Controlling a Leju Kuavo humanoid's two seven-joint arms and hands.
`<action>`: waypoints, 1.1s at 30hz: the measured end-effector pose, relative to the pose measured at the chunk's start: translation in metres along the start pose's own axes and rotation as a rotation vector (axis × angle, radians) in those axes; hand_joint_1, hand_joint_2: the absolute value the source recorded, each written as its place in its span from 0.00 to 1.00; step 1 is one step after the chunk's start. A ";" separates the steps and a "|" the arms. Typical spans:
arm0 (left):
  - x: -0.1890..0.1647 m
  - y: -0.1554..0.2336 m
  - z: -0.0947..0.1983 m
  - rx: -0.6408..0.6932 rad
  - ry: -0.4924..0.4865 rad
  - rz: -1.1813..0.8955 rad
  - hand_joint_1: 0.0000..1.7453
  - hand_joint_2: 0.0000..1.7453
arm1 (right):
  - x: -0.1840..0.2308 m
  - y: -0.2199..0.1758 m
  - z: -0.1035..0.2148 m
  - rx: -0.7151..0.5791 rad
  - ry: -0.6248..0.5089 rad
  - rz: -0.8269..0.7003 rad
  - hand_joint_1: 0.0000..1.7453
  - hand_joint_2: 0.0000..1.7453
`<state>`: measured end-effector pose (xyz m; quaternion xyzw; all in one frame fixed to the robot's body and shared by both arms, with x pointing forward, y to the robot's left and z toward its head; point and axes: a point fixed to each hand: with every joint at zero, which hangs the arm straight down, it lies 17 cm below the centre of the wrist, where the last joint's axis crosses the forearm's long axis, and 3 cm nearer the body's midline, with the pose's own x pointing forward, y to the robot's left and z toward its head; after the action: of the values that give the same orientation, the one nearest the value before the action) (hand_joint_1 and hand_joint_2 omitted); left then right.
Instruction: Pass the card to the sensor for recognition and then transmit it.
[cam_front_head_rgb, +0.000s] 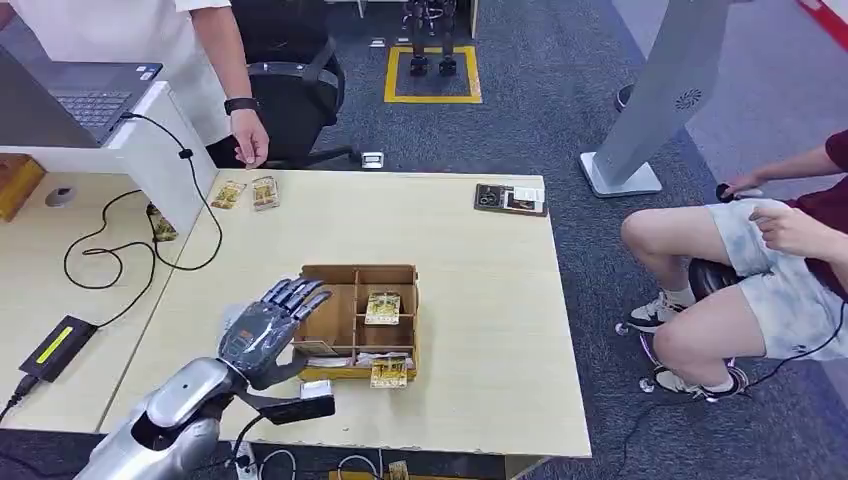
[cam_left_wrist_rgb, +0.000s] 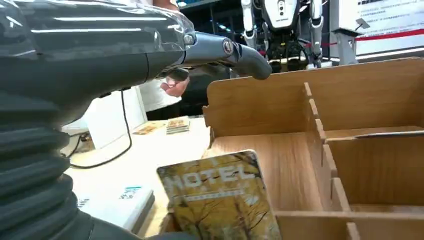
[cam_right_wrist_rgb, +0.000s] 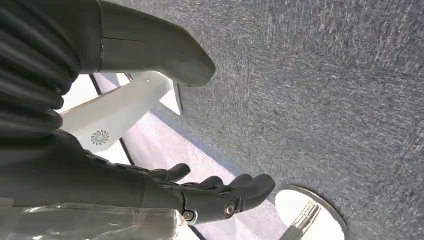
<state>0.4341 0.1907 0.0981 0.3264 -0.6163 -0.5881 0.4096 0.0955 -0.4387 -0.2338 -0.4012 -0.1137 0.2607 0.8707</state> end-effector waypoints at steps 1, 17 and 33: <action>0.000 0.000 0.002 -0.001 -0.001 0.000 0.00 1.00 | 0.000 0.000 0.000 -0.001 0.000 0.000 0.00 1.00; 0.009 -0.010 0.019 -0.012 -0.035 0.021 1.00 1.00 | 0.000 -0.005 -0.002 -0.014 -0.003 -0.001 0.00 1.00; 0.008 -0.014 0.022 -0.035 -0.047 0.033 1.00 1.00 | 0.002 -0.007 -0.003 -0.018 0.000 -0.004 0.00 1.00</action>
<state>0.4100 0.1919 0.0853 0.2949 -0.6207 -0.5995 0.4103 0.1012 -0.4434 -0.2304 -0.4088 -0.1167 0.2581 0.8675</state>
